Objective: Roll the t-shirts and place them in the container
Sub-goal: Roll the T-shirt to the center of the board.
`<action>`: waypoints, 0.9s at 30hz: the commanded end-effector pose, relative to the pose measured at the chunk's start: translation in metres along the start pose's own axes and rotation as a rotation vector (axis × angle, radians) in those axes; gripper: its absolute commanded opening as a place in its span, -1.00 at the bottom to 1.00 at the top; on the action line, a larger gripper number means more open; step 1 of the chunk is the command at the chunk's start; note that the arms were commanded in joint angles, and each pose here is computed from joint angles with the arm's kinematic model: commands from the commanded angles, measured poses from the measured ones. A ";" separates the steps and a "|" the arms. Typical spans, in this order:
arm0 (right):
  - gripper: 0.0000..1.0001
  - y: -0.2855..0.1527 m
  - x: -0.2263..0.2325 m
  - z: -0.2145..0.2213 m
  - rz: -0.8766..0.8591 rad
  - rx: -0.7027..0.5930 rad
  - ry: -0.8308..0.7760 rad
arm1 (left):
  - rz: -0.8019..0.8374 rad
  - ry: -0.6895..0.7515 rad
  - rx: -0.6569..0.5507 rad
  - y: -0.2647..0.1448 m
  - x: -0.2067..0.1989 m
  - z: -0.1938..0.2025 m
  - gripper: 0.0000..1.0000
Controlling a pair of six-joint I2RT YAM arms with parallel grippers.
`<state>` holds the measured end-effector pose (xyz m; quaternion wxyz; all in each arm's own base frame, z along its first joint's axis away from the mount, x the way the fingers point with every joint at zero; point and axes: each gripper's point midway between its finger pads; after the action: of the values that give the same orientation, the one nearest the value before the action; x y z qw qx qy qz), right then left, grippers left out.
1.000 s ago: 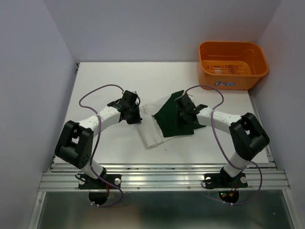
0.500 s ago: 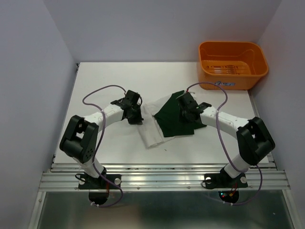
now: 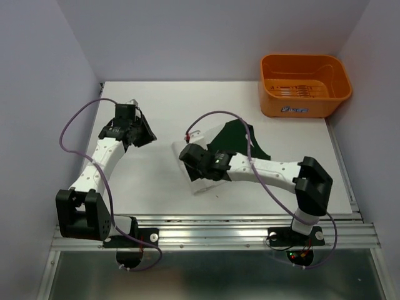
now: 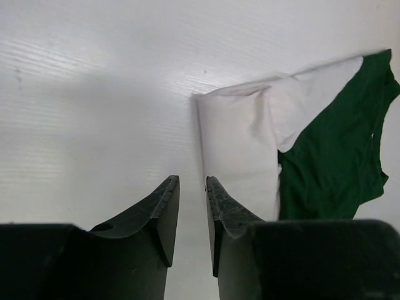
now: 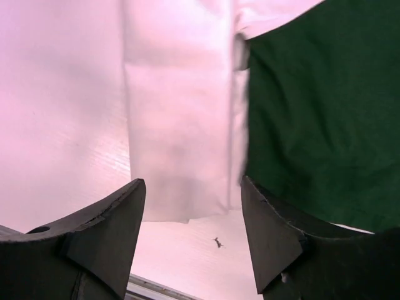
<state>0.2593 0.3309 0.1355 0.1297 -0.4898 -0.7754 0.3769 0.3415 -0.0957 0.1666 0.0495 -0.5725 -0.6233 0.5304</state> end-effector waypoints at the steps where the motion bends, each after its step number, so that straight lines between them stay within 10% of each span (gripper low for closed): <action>1: 0.38 0.005 0.025 0.020 0.071 0.053 -0.194 | -0.062 -0.030 0.054 -0.003 0.036 0.008 -0.22; 9: 0.39 0.021 0.078 0.037 -0.005 0.071 -0.306 | -0.085 -0.057 0.013 -0.009 0.046 0.003 0.36; 27: 0.10 0.044 0.089 0.073 0.066 0.128 -0.342 | -0.085 -0.056 0.044 -0.004 0.053 0.014 0.37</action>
<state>0.2013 0.3795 0.0440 0.0170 -0.4165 -0.7491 0.5149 0.3125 -0.0628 0.1267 0.0749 -0.5140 -0.6371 0.5695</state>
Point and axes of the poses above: each gripper's point midway between its finger pads, its own y axis out along the fingers, its own x axis along the line the jaws close on, z = x × y, and after that the axes turned 14 degrees about -y, right-handed
